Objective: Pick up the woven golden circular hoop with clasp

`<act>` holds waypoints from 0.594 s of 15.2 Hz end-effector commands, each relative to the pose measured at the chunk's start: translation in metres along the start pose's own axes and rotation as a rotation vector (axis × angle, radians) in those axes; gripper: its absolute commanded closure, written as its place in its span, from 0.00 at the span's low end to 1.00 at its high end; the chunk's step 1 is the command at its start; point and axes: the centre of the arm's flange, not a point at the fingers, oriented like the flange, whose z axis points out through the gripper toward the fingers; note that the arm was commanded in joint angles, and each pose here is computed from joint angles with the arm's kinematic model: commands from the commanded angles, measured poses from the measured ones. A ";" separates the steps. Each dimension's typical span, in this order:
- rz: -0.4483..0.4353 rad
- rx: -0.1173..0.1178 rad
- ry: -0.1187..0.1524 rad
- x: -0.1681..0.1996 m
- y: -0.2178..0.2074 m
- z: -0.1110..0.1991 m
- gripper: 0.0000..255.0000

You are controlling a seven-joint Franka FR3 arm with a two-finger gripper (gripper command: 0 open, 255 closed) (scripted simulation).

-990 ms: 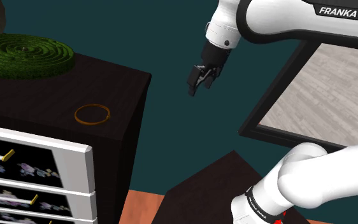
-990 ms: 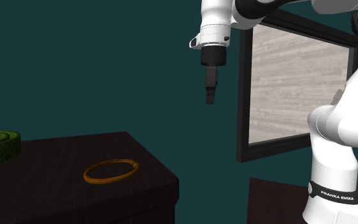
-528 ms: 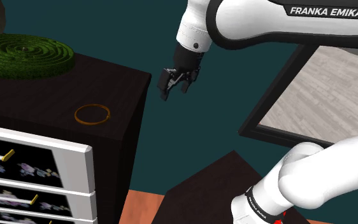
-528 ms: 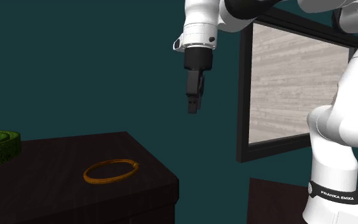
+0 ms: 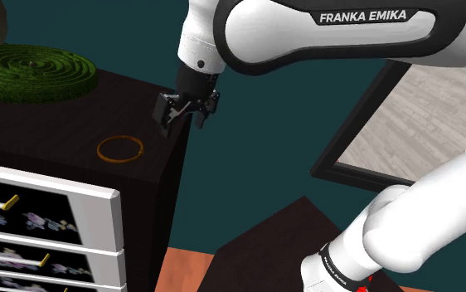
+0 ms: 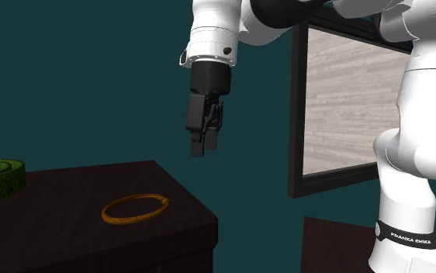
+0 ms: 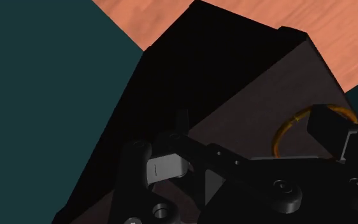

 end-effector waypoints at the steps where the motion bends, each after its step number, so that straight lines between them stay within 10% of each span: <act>1: 0.003 0.015 0.005 0.011 -0.023 0.005 0.00; 9: 0.010 0.067 0.024 0.056 -0.106 0.028 0.00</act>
